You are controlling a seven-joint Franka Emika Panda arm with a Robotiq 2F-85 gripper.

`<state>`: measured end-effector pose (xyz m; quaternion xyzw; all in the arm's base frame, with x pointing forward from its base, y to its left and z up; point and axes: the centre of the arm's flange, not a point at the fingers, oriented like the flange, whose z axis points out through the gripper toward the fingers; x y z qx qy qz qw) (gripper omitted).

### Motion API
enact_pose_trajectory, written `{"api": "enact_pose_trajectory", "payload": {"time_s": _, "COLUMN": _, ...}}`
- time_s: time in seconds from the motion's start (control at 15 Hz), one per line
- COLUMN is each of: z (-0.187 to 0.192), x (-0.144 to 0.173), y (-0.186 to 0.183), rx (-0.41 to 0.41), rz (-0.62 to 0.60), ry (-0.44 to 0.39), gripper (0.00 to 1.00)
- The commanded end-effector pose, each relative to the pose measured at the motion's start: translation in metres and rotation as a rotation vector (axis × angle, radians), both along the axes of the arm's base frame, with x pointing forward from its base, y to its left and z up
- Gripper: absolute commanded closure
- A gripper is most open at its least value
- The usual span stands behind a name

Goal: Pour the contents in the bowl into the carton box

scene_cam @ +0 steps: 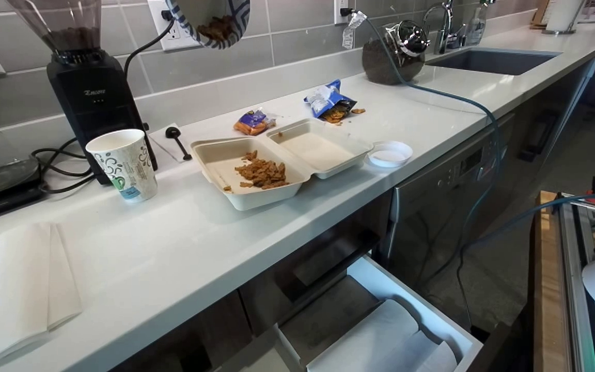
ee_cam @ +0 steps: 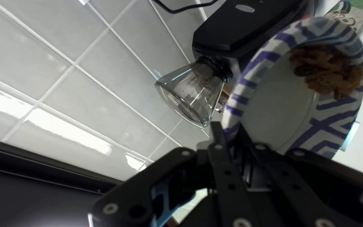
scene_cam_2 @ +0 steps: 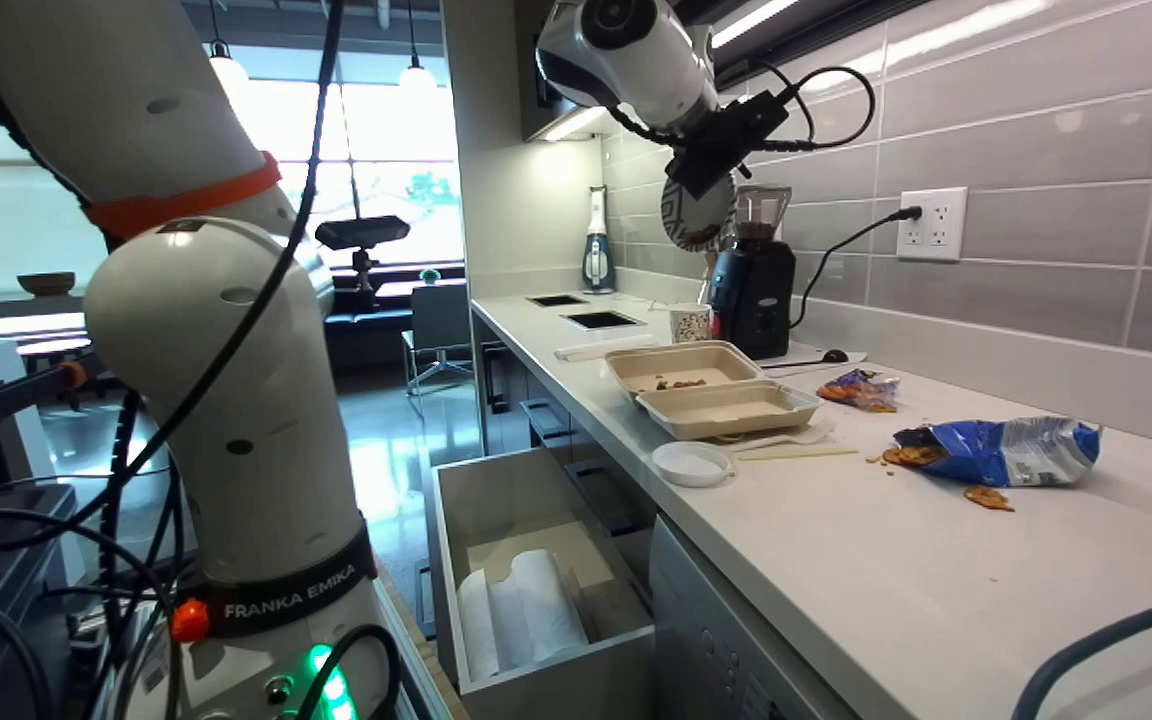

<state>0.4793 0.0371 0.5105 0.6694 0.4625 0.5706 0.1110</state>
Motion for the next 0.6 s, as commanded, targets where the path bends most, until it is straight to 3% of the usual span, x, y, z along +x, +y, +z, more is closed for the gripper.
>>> {"api": "enact_pose_trajectory", "payload": {"time_s": 0.0, "z": -0.008, "x": -0.002, "y": -0.002, "rx": -0.028, "rz": 0.044, "ry": -0.053, "gripper": 0.97}}
{"api": "enact_pose_trajectory", "payload": {"time_s": 0.53, "z": 0.003, "x": 0.0, "y": -0.004, "rx": -0.01, "rz": 0.1, "ry": -0.134, "gripper": 0.97}}
